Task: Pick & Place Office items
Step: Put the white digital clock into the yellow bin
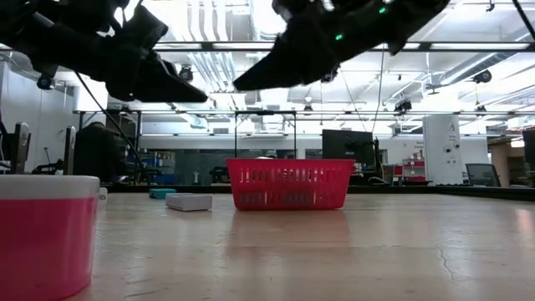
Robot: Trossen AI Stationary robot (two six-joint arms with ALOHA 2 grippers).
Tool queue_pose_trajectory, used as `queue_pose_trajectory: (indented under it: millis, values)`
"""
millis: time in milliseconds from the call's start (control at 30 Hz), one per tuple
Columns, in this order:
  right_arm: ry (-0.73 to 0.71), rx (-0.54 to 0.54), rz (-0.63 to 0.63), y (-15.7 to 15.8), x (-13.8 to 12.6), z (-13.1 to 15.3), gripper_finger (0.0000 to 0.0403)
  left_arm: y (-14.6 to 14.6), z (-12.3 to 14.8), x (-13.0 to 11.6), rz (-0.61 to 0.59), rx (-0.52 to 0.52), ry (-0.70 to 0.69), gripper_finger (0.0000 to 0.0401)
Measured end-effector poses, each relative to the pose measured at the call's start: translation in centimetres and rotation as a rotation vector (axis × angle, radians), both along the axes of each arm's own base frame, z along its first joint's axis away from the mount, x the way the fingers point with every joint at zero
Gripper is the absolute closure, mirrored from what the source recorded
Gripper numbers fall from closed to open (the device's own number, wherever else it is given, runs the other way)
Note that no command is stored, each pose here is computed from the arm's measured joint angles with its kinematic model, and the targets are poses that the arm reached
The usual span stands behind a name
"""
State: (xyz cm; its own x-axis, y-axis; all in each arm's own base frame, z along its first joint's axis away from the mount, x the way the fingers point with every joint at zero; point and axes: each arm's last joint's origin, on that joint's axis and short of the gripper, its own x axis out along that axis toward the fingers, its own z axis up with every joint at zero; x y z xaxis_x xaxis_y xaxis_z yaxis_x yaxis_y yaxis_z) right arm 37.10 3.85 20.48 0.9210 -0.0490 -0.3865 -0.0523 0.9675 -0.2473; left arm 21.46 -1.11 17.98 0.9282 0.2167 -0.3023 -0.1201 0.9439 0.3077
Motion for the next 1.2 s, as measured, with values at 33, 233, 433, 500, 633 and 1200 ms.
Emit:
queue_pose_trajectory:
  millis: [33,233,433,500,633,1200]
  values:
    - [-0.009,-0.007,0.012,0.2,-0.3,0.2,0.0160,0.0,0.0,0.0,0.004,-0.009,0.020,0.0174]
    - [-0.060,-0.020,0.083,1.6,-2.1,1.4,0.0162,0.2,0.4,0.4,0.041,-0.049,0.161,0.0174]
    - [-0.069,-0.037,0.144,3.0,-3.7,1.6,0.0163,0.4,1.6,0.6,0.048,-0.098,0.318,0.0174]
    - [-0.055,-0.041,0.156,3.2,-4.4,1.3,0.0163,0.2,1.9,0.7,-0.002,-0.129,0.353,0.0174]
    - [-0.028,-0.047,0.154,3.2,-5.3,0.4,0.0162,-0.4,2.2,0.8,-0.138,-0.195,0.381,0.0174]
    - [-0.020,-0.036,0.148,2.8,-7.2,0.2,0.0166,-1.1,-1.5,5.1,-0.220,-0.151,0.740,0.0174]
